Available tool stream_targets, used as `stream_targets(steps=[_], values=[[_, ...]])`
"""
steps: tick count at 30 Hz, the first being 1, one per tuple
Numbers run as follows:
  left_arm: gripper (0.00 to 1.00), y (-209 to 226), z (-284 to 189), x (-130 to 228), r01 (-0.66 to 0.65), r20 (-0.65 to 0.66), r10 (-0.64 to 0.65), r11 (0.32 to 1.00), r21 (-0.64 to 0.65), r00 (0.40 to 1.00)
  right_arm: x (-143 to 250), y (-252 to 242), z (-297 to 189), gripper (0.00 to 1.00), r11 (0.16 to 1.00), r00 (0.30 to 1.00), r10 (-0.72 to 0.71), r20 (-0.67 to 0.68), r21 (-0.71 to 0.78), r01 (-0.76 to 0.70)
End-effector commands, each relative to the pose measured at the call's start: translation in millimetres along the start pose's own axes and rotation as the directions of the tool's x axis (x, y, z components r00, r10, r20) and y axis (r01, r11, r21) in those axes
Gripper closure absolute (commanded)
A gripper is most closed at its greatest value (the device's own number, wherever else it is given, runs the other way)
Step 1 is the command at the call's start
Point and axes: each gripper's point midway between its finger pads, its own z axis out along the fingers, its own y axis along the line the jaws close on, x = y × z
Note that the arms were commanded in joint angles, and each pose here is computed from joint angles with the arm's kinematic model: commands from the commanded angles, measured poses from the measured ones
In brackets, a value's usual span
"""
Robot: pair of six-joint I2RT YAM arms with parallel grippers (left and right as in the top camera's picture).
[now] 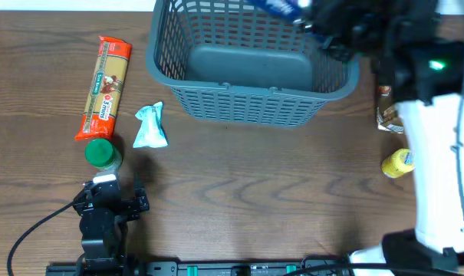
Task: Pack container
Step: 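Lift the tissue packs over the basket and release them inside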
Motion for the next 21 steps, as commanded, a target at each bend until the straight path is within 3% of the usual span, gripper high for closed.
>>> stream_targets(steps=[1,9,21], values=[[0.01,0.9,2.6,5.4,-0.017,-0.008,0.017,1.0,-0.006,1.0,-6.8,14.2,26.1,0.99,0.999,0.999,-0.035,-0.027,-0.035,0.034],[0.01,0.9,2.6,5.4,-0.017,-0.008,0.017,1.0,-0.006,1.0,19.3,41.2,86.8,0.99,0.984,0.989,0.096,-0.117,-0.142,-0.112],[0.01,0.9,2.6,5.4,-0.017,-0.008,0.017,1.0,-0.006,1.0,70.3,83.6,139.7,0.99,0.941,0.959,0.1,-0.266,-0.287,-0.178]])
